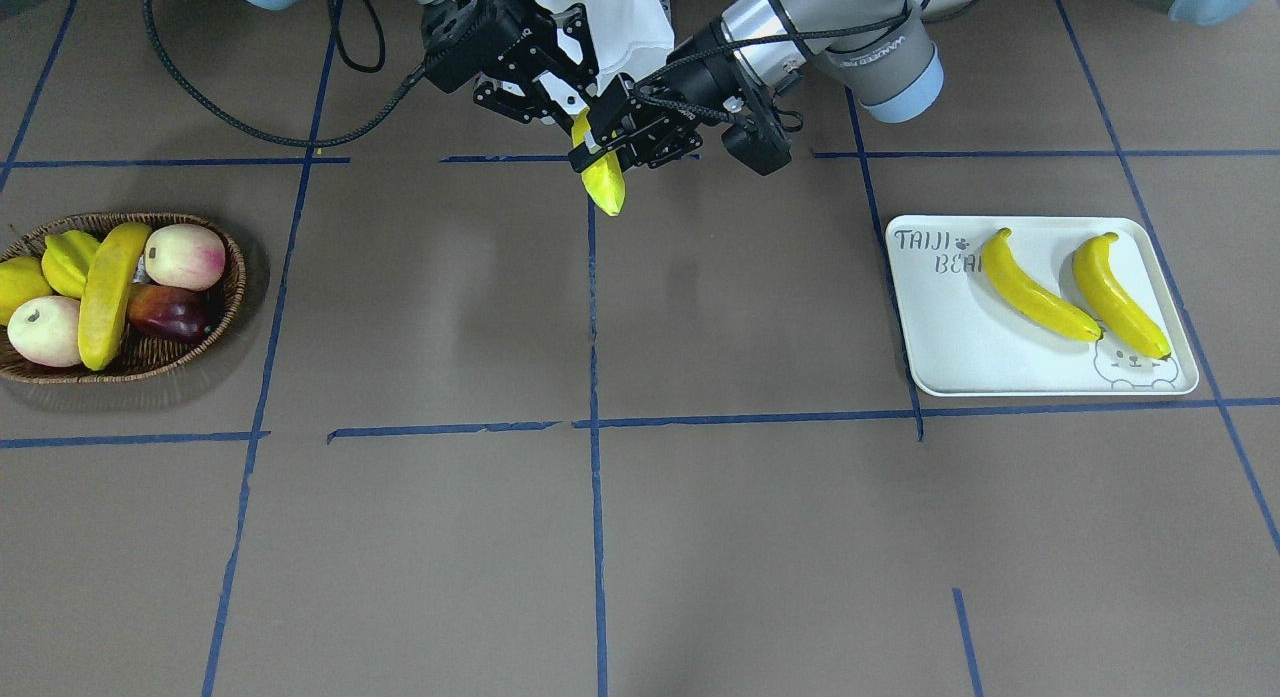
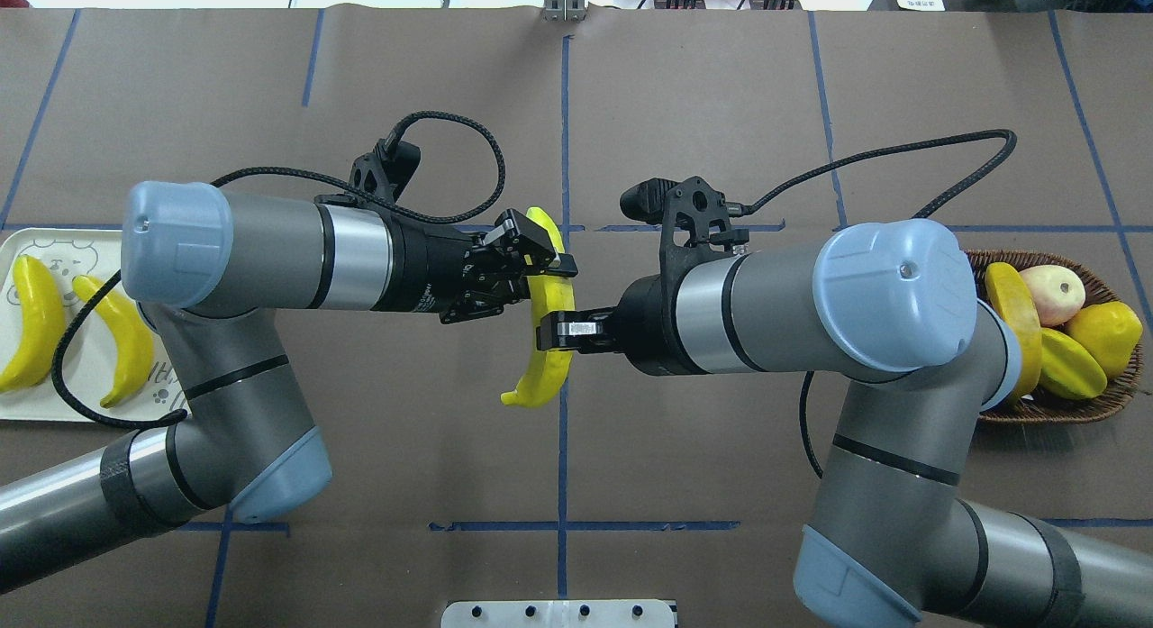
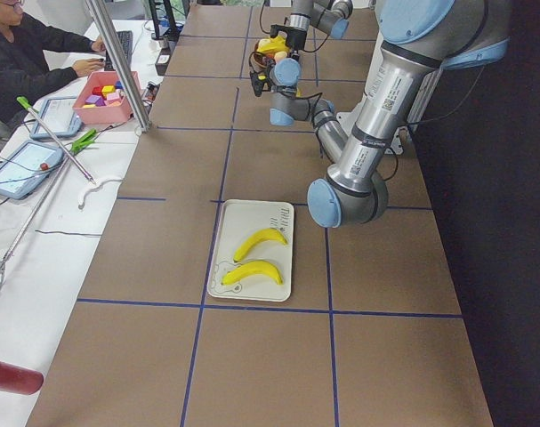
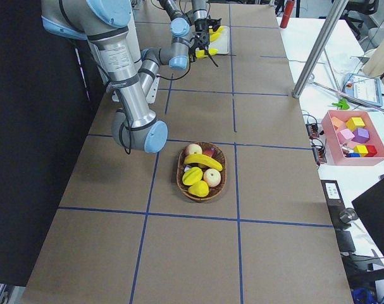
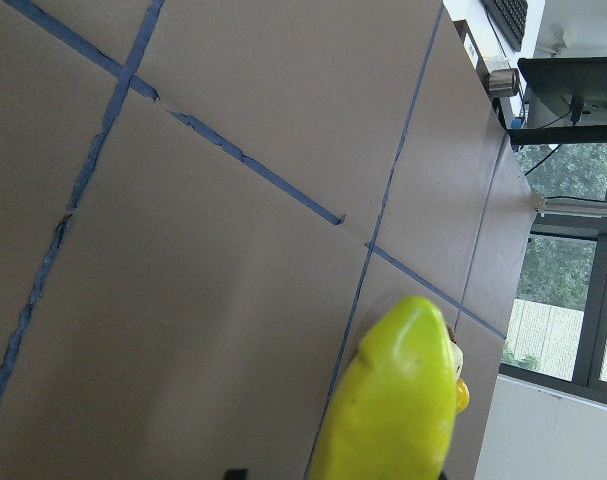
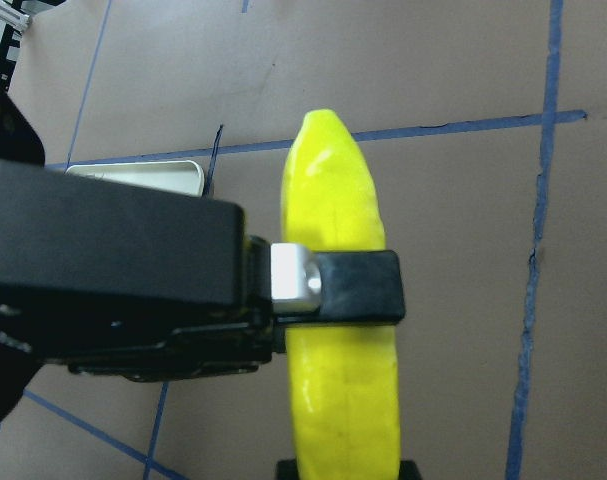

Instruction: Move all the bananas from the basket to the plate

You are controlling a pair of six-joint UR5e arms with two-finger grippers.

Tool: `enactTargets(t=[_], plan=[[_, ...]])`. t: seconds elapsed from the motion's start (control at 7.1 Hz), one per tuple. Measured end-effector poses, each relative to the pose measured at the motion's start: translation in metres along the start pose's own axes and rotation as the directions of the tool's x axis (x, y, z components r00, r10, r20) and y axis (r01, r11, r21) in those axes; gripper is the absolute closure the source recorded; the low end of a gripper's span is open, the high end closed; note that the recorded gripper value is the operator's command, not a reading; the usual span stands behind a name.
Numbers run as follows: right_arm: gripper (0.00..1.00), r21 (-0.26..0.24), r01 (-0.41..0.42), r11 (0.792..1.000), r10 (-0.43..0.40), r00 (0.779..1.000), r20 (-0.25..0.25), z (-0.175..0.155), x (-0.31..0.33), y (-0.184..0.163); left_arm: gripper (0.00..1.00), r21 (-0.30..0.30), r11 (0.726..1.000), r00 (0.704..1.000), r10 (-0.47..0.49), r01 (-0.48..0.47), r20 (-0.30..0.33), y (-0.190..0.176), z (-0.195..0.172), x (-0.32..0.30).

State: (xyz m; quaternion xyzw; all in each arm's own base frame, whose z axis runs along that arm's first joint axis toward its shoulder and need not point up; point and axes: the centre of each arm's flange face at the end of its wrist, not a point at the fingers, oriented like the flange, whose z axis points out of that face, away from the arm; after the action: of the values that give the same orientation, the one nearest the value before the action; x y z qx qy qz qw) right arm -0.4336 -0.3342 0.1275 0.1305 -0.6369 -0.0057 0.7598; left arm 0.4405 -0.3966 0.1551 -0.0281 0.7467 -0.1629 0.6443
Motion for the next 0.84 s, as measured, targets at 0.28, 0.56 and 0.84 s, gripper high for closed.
enactTargets(t=[0.28,0.56,0.84], plan=[[0.00,0.002,0.000,1.000,0.000,1.000,0.004,-0.001,-0.002,-0.001,1.00,0.003,1.000,1.000,0.011,-0.011,0.000,-0.001,-0.001,0.000],[0.00,0.008,0.002,1.000,-0.002,1.000,0.011,-0.009,-0.002,-0.002,1.00,0.027,1.000,1.000,0.015,-0.015,0.011,-0.016,-0.008,-0.001],[0.00,-0.005,-0.002,1.000,0.002,1.000,0.020,-0.037,0.008,-0.007,1.00,0.064,0.998,0.994,0.011,-0.018,0.106,-0.066,-0.035,-0.031]])
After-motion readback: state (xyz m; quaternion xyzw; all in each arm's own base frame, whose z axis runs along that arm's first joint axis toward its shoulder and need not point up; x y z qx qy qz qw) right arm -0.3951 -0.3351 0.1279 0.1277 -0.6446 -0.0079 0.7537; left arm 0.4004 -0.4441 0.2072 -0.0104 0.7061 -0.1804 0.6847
